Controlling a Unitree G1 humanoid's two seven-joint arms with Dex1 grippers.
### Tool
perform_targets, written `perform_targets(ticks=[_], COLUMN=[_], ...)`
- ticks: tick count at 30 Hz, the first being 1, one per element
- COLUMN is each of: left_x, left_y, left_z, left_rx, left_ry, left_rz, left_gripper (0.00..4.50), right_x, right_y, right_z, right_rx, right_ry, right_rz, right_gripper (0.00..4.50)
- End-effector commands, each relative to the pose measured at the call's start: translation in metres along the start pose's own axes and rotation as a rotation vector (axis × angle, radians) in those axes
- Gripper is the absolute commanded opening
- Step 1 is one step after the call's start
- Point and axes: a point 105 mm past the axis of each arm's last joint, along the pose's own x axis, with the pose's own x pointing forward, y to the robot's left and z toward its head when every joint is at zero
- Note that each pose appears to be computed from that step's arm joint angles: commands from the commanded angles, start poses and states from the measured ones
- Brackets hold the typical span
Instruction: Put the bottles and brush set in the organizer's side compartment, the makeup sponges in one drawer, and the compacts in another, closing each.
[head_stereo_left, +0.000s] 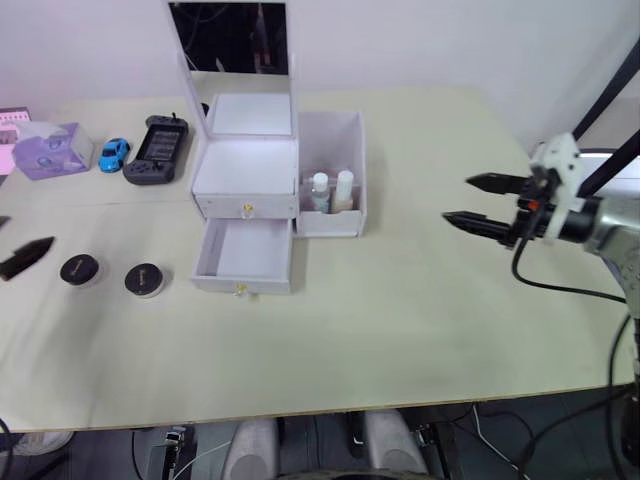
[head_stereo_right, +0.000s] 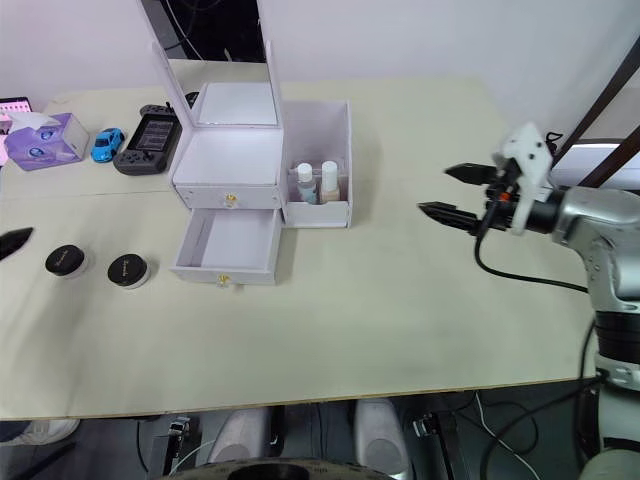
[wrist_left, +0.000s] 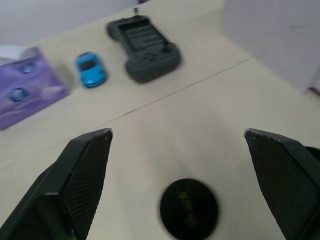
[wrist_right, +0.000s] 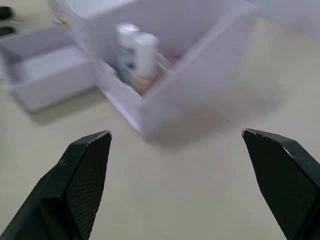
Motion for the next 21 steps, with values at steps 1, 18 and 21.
perform_targets(ticks=[1, 18, 21], left_x=[-0.005, -0.071, -0.060], left_y=[-0.022, -0.102, -0.108], left_z=[0.024, -0.035, -0.048], left_rx=[0.013, -0.157, -0.193], left_ry=[-0.102, 0.006, 0.041], left_rz=[0.012, 0.277, 0.296], left_gripper=[4.43, 4.43, 4.43], right_x=[0.029, 0.091, 0.092], right_y=[0.034, 0.109, 0.112], right_z=[0.041, 0.094, 0.099], right_rx=[-0.083, -0.286, -0.270], right_ry=[-0.062, -0.121, -0.117], right_rz=[0.172, 0.513, 0.538], right_gripper=[4.50, 4.50, 4.50])
